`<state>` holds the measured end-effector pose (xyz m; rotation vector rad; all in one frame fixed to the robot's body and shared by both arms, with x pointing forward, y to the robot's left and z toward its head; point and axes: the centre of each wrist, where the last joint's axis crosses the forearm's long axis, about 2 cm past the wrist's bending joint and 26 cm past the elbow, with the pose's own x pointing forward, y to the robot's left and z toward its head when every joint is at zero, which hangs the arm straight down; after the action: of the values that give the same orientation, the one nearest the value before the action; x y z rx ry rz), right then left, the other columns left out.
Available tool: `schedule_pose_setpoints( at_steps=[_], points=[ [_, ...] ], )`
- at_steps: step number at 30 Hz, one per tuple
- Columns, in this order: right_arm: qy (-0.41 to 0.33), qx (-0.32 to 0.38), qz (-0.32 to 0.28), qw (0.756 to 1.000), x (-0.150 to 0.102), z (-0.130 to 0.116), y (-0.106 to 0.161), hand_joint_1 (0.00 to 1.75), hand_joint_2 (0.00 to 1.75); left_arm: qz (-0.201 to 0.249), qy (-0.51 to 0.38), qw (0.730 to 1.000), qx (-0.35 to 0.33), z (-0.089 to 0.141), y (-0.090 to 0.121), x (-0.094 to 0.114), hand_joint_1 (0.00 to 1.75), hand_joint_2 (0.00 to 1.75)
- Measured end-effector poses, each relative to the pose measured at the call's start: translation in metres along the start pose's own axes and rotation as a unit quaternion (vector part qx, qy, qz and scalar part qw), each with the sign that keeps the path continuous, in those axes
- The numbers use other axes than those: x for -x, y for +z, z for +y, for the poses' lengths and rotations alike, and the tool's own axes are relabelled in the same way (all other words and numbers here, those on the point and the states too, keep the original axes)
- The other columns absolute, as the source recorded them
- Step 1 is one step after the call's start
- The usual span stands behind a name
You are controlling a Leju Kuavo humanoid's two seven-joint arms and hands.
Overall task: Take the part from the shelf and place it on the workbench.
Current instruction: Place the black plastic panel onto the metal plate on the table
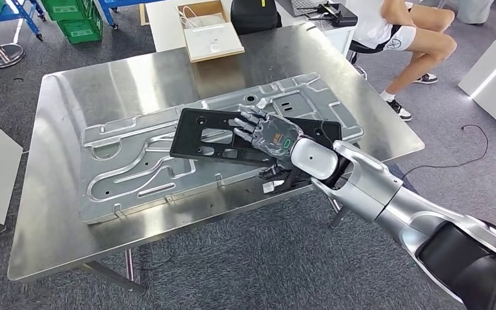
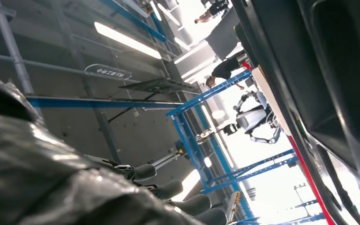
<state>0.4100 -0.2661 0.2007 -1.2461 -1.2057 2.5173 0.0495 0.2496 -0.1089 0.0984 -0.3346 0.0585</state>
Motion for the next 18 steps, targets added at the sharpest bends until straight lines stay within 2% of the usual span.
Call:
schedule_pose_setpoints(
  at_steps=[18],
  points=[
    [0.0,-0.01,0.003,1.0,0.0053,0.0061,0.0069,0.0,0.0,0.002,0.002,1.0,0.005,-0.0013,-0.0003,-0.0021,0.0,0.0]
  ],
)
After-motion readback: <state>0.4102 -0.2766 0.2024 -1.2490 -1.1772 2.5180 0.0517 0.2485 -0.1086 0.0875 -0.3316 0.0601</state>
